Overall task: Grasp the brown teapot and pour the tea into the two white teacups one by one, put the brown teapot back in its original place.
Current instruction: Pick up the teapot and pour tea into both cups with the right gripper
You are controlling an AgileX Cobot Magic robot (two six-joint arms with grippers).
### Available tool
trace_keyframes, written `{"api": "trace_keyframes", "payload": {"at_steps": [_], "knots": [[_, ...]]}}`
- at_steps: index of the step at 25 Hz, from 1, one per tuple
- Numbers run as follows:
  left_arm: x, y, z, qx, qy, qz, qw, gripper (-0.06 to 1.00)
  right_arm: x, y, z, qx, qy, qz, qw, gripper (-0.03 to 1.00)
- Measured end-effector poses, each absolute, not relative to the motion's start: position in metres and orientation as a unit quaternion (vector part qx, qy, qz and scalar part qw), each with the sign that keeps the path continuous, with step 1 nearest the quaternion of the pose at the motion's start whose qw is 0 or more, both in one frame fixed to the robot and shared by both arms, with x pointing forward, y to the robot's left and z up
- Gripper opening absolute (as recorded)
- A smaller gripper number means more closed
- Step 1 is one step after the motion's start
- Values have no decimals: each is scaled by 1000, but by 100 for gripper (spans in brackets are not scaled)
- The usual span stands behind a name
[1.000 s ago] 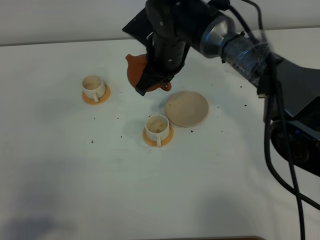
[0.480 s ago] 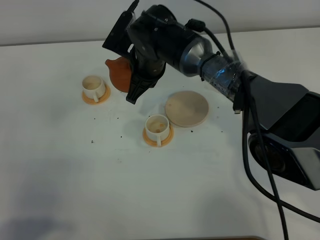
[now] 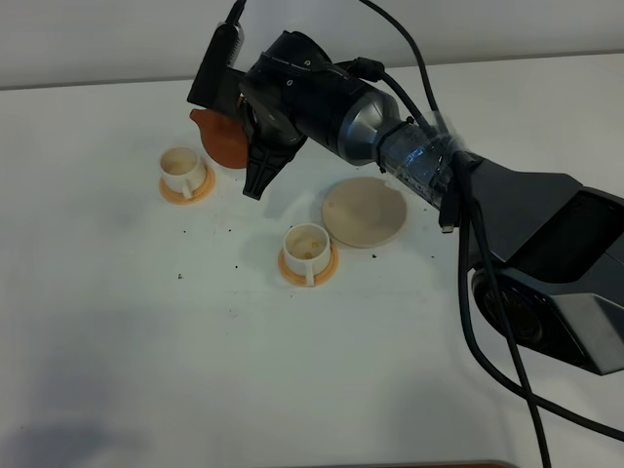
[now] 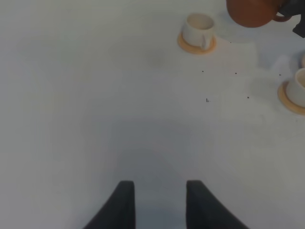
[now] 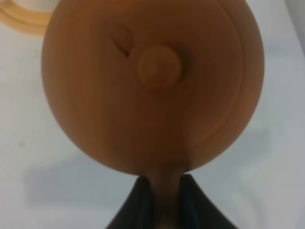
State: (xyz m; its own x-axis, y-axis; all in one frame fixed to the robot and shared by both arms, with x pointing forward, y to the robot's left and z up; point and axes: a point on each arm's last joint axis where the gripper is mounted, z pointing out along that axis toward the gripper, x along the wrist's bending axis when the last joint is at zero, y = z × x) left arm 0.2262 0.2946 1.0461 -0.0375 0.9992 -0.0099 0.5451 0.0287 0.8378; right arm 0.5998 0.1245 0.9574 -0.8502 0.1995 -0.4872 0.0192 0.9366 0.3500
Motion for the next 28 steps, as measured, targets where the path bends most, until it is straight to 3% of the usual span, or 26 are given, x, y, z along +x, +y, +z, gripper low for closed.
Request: {"api": "trace_keyframes", "payload": {"at_steps": [19, 28], "knots": [[226, 295, 1046, 608, 635, 340, 334, 27, 597, 138, 921, -34, 937, 112, 329, 9], [226, 295, 1046, 608, 635, 340, 334, 27, 600, 138, 924, -65, 924, 95, 364, 9]]}}
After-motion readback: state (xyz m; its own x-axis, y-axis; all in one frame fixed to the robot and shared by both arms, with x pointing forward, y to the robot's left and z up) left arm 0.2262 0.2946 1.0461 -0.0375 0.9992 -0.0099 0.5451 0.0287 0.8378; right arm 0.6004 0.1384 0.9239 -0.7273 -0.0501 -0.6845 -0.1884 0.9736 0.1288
